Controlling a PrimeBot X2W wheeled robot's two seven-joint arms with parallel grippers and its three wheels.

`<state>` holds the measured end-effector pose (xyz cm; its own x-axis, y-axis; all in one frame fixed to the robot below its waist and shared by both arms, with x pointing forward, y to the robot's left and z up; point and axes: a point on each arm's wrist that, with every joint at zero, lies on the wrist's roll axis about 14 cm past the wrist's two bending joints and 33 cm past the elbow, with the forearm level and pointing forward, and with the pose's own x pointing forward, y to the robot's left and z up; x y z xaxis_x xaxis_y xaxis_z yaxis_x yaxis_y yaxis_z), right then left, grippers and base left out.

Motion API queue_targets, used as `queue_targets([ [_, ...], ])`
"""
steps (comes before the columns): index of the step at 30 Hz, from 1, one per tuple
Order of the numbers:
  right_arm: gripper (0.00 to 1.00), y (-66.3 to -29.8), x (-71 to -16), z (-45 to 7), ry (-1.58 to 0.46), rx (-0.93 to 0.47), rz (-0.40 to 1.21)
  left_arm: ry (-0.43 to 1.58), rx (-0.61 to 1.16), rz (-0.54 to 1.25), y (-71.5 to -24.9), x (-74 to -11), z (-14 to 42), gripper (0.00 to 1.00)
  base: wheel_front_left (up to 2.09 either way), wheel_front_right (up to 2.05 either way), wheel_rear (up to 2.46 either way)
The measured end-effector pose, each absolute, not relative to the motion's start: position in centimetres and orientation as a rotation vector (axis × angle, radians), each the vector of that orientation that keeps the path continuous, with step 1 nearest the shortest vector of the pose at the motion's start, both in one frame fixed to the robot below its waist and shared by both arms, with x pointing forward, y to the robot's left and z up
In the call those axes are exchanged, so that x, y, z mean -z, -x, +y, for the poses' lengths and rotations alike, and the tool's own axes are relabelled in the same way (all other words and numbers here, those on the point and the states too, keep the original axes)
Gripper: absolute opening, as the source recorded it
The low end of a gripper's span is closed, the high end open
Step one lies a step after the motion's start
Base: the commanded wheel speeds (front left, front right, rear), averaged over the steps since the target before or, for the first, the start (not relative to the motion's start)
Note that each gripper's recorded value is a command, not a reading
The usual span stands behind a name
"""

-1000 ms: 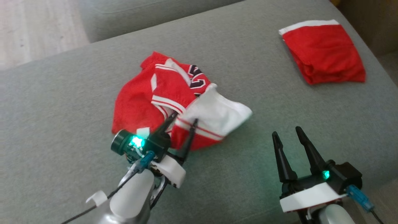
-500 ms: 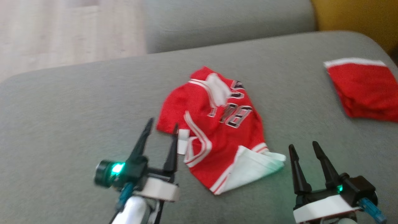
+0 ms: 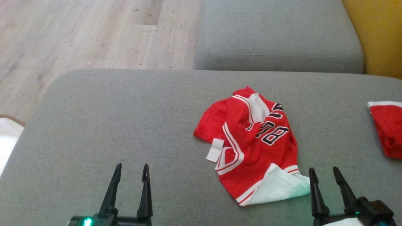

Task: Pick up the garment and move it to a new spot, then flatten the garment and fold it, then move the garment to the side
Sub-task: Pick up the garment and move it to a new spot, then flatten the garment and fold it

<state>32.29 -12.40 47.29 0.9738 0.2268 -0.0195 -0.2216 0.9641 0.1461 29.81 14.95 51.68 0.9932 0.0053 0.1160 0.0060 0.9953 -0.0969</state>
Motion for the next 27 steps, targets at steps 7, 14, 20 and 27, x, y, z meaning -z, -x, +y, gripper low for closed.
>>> queue_targets([
  [7, 1.00, -32.4, -47.8, -11.8, -0.136, -0.247, 0.021, 0.075, -0.008, -0.122, -28.8, -51.6, 15.5, 1.00, 0.00, 0.00, 0.00],
  [14, 1.00, -32.5, -47.9, -11.7, -0.136, -0.252, 0.018, 0.057, -0.001, -0.128, -28.7, -51.8, 15.5, 1.00, 0.00, 0.00, 0.00],
  [20, 1.00, -32.5, -47.8, -11.6, -0.136, -0.255, 0.023, 0.045, -0.017, -0.122, -28.7, -51.6, 16.0, 1.00, 0.00, 0.00, 0.00],
  [27, 1.00, -32.6, -47.6, -11.6, -0.137, -0.254, 0.028, 0.042, -0.020, -0.109, -28.8, -51.2, 16.1, 1.00, 0.00, 0.00, 0.00],
])
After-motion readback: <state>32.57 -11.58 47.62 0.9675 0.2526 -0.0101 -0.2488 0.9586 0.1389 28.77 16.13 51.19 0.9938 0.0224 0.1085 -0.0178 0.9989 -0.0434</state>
